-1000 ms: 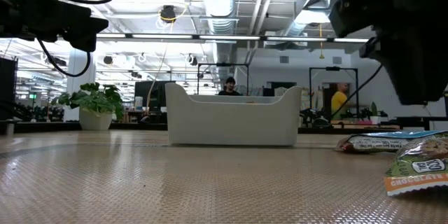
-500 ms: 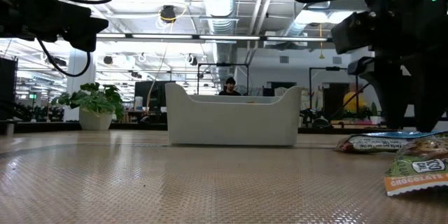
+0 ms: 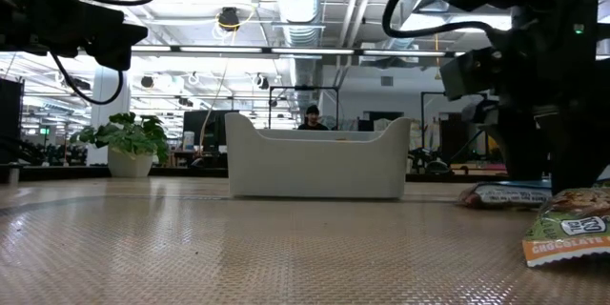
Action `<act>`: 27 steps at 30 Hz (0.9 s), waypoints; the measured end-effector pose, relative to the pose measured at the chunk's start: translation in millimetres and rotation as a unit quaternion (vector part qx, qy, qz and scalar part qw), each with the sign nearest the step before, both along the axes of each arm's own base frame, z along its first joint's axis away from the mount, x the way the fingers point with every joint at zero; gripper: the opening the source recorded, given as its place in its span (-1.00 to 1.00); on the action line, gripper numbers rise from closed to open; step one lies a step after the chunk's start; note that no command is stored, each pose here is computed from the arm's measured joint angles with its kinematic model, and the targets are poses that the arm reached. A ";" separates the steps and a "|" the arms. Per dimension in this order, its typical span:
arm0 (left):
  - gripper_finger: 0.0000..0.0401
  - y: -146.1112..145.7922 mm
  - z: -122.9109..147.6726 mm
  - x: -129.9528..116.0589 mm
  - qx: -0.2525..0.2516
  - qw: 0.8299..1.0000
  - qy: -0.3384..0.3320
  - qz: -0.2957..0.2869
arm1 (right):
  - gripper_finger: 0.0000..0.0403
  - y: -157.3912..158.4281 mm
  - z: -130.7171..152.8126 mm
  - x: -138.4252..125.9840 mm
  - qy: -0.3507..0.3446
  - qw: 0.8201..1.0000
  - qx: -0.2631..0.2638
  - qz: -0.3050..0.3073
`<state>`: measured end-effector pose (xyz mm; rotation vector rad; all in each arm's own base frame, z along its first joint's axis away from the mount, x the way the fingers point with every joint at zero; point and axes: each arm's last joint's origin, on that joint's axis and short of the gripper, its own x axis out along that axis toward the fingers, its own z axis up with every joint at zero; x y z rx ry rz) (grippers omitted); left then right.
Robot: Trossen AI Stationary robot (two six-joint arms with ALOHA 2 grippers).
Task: Pick and place Granola Bars by type
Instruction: Put the red granola bar into the transparent bin
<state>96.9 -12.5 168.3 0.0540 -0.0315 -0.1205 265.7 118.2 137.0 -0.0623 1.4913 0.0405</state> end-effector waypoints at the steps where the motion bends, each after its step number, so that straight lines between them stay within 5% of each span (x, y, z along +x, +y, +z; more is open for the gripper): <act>1: -0.07 0.0 0.0 0.0 0.000 1.000 0.000 0.000 | -0.10 0.0 0.3 0.0 0.000 1.000 0.001 0.000; 14: -0.07 0.0 0.0 0.0 0.000 1.000 0.000 0.000 | -0.64 -0.7 0.3 1.4 -0.005 1.000 0.006 -0.028; 27: -0.07 0.0 0.0 0.0 0.000 1.000 0.000 0.000 | -0.70 -2.1 5.1 6.3 -0.050 0.984 0.011 -0.173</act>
